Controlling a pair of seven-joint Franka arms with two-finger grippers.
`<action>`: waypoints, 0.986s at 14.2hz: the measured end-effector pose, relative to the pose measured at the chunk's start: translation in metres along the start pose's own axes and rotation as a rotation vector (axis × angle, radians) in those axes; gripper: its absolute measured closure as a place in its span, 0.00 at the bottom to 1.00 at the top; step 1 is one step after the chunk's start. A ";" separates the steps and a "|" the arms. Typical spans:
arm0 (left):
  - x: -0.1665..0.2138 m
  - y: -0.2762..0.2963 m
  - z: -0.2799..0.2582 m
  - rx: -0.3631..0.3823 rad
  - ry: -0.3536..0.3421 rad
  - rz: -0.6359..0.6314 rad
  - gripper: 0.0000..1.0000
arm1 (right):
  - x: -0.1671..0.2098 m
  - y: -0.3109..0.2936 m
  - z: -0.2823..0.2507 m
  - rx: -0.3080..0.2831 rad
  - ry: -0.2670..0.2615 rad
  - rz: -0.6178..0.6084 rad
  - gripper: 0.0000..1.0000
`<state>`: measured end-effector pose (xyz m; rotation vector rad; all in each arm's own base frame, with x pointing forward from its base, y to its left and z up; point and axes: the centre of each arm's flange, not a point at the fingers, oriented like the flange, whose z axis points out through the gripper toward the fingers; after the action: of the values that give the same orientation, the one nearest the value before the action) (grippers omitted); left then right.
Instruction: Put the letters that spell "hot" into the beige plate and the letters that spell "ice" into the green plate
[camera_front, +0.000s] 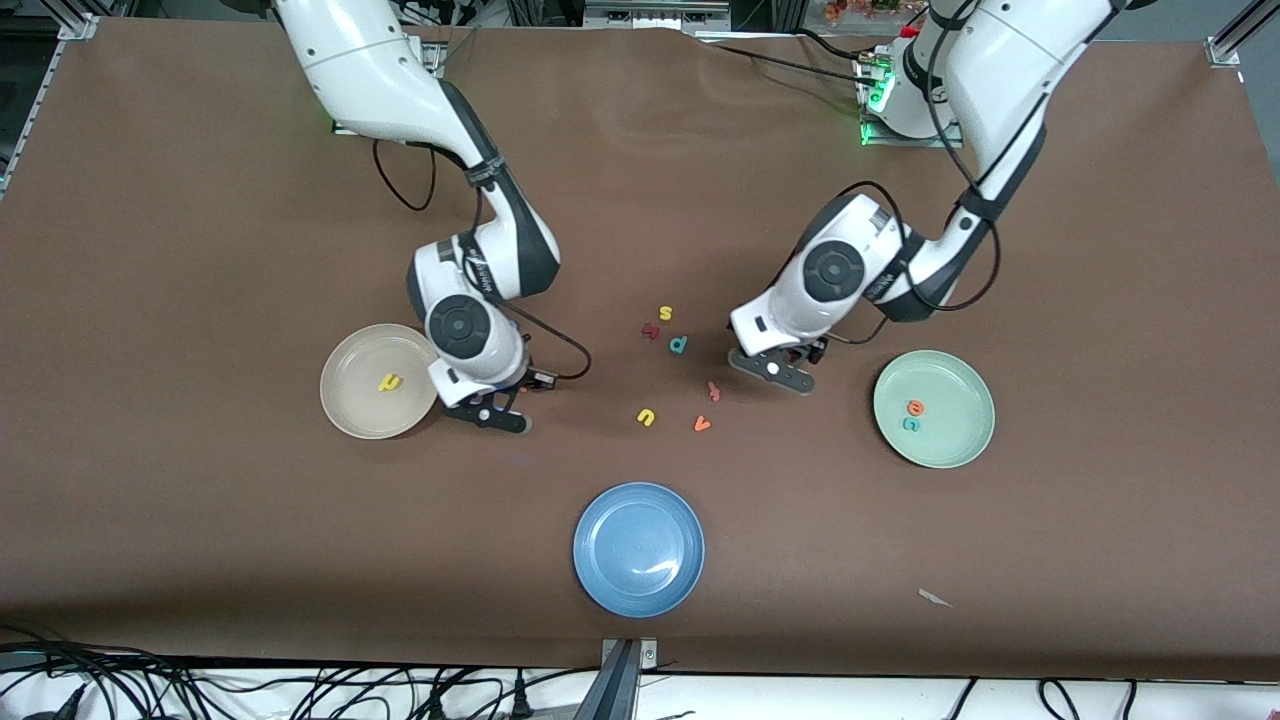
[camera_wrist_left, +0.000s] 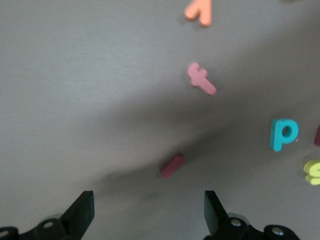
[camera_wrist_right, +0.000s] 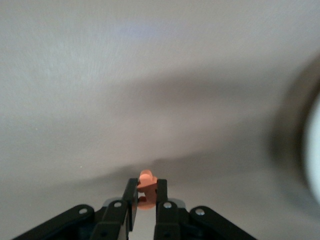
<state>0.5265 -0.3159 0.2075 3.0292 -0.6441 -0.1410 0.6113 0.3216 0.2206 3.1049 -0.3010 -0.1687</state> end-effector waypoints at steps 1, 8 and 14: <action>-0.002 0.006 0.005 0.011 -0.002 0.024 0.10 | 0.008 0.014 -0.016 -0.011 -0.010 -0.025 0.82; -0.002 0.020 0.027 0.033 0.037 0.111 0.33 | 0.029 0.136 -0.038 -0.043 -0.008 -0.223 0.82; 0.001 0.016 0.035 0.063 0.060 0.161 0.77 | 0.006 0.187 0.008 -0.043 0.079 -0.275 0.81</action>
<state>0.5172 -0.3316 0.1735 3.0106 -0.8995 -0.0250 0.5805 0.1371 0.2171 3.0854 0.1301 -0.0540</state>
